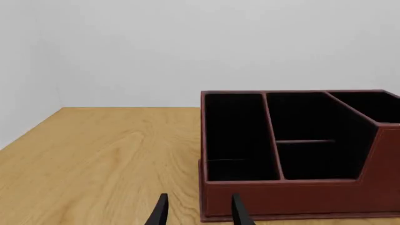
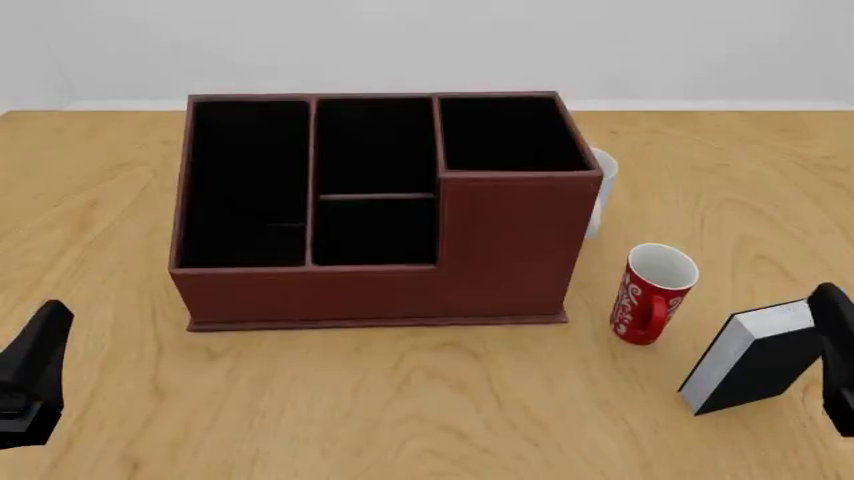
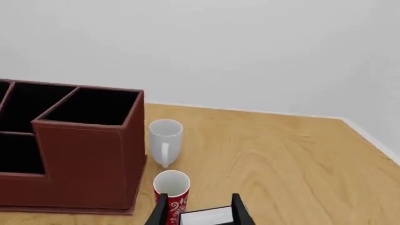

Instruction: Pick up the book and place it in the right compartment of the caddy.

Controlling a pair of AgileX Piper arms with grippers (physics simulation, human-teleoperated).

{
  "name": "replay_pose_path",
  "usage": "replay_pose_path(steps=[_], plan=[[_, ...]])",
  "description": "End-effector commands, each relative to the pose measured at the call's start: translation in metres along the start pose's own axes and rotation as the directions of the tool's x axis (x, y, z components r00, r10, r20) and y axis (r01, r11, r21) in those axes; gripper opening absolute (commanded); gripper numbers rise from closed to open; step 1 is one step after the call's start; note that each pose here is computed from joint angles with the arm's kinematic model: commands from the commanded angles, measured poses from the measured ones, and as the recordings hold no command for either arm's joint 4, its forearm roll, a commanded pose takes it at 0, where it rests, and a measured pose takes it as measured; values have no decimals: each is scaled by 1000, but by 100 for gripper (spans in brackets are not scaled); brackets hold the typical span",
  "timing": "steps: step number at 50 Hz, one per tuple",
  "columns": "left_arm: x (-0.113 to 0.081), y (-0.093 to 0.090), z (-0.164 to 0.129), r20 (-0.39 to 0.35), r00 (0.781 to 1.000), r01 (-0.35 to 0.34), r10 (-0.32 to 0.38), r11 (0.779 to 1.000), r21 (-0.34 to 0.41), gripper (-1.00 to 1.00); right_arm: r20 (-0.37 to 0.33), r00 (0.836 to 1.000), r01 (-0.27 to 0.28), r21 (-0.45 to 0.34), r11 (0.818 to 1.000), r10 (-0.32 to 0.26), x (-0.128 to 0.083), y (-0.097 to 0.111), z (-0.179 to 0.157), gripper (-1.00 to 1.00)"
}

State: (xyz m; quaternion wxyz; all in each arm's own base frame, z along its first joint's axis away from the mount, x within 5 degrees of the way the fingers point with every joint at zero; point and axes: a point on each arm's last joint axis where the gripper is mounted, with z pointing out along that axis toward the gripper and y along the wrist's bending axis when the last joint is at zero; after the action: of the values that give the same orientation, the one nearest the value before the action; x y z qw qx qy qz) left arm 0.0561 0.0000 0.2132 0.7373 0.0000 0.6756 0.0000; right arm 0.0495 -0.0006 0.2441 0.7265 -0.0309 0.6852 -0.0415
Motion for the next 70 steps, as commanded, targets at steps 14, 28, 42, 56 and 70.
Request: replay_pose_path(steps=[14, 28, 42, 56, 70], plan=[[0, 0, 0, 0, 1000, 0, 0, 1000, 0, 100, -60, 983, 171, -46, 984, -173, -56, -4, 5, 100], [0, 0, 0, 0, 1000, 0, 0, 1000, 0, 100, -91, 931, 347, -80, 934, -354, -83, -7, 9, 100], [0, 0, 0, 0, 1000, 0, 0, 1000, 0, 100, -96, 817, 549, -171, 818, -569, -99, -6, 17, 100], [0, 0, 0, 0, 1000, 0, 0, 1000, 0, 100, -105, 658, 680, -343, 648, -746, -117, -1, 42, 100], [0, 0, 0, 0, 1000, 0, 0, 1000, 0, 100, -132, 572, 723, -386, 574, -809, -126, -4, 58, 100]])
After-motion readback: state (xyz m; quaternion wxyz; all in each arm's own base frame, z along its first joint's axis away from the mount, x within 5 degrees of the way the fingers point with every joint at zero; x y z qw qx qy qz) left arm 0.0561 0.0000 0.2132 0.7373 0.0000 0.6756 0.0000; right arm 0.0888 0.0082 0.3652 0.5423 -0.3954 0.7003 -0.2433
